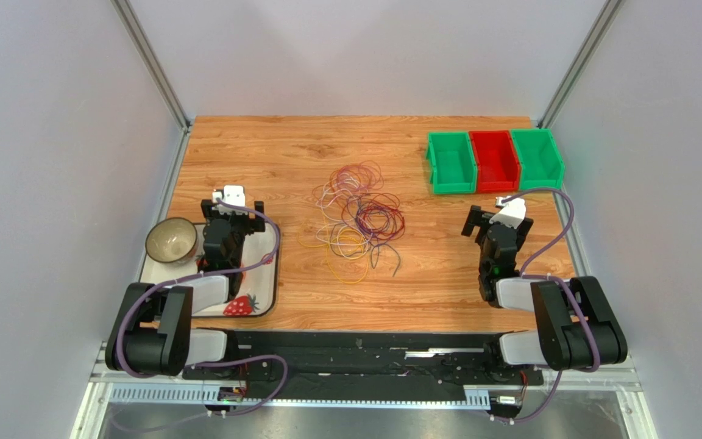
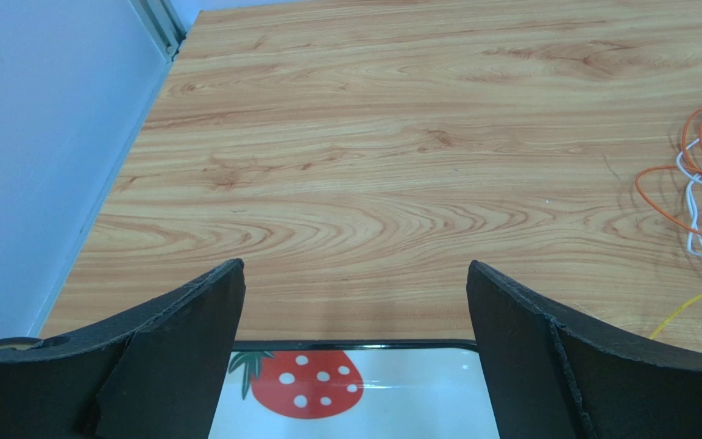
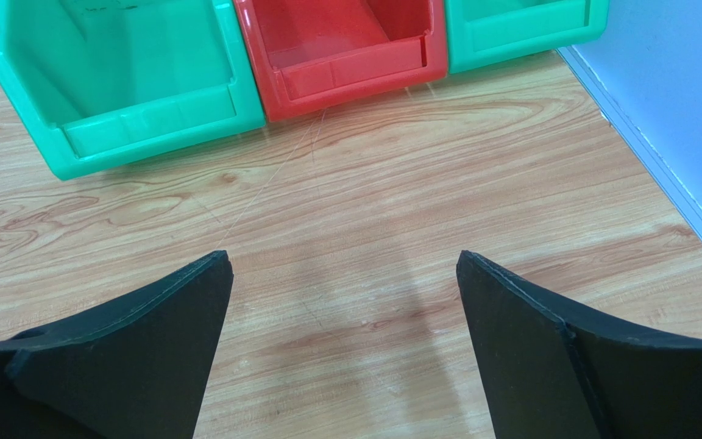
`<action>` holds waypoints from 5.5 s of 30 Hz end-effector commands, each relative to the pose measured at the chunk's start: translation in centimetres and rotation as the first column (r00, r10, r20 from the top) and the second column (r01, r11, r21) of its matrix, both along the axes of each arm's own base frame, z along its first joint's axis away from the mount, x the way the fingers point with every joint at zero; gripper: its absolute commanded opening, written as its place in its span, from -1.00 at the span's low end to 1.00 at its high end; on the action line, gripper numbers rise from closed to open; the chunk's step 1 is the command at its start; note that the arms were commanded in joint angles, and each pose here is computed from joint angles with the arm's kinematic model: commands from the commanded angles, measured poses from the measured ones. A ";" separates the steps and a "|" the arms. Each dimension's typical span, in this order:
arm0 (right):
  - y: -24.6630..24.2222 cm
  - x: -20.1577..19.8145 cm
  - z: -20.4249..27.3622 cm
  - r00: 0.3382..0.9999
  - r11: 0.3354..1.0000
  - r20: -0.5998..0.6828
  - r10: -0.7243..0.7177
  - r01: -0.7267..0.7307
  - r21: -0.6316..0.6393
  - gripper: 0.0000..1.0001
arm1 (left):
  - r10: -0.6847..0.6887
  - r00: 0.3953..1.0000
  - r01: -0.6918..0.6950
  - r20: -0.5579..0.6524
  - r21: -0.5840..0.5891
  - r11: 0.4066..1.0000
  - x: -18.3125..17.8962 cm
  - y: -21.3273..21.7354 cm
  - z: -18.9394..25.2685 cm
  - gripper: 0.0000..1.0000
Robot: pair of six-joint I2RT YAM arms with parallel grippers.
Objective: Untangle the cables
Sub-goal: Untie the cable.
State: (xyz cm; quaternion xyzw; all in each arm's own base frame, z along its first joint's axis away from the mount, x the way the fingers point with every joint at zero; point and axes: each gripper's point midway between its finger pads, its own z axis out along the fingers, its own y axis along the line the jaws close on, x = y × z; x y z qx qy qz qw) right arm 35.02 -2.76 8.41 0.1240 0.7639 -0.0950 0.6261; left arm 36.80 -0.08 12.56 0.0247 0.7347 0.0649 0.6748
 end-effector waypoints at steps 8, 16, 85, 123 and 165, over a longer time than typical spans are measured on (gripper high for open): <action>-0.2 0.8 2.3 0.996 1.000 0.087 -0.007 0.007 0.007 0.99 | -0.013 0.999 0.014 0.046 -0.022 1.000 0.2 -0.3 1.0 0.98; -0.2 0.8 2.2 0.996 1.000 0.085 -0.007 0.007 0.007 0.99 | -0.013 0.999 0.014 0.047 -0.021 1.000 0.2 -0.3 1.1 0.98; 22.3 -6.2 10.8 0.720 0.726 -0.295 0.628 -0.406 0.556 0.51 | -0.332 0.661 0.301 -0.673 -0.167 0.939 3.2 -21.4 0.9 0.60; 22.2 -9.6 17.4 0.665 0.613 -0.127 0.736 -0.575 0.541 0.51 | -0.693 0.721 0.646 -0.027 -0.335 0.685 -7.1 -25.4 36.8 -1.00; 32.2 -3.6 8.3 0.561 0.587 -0.242 0.792 -0.591 0.553 0.48 | -0.641 0.667 0.585 -0.379 -0.266 0.766 -5.9 -25.5 22.8 -1.00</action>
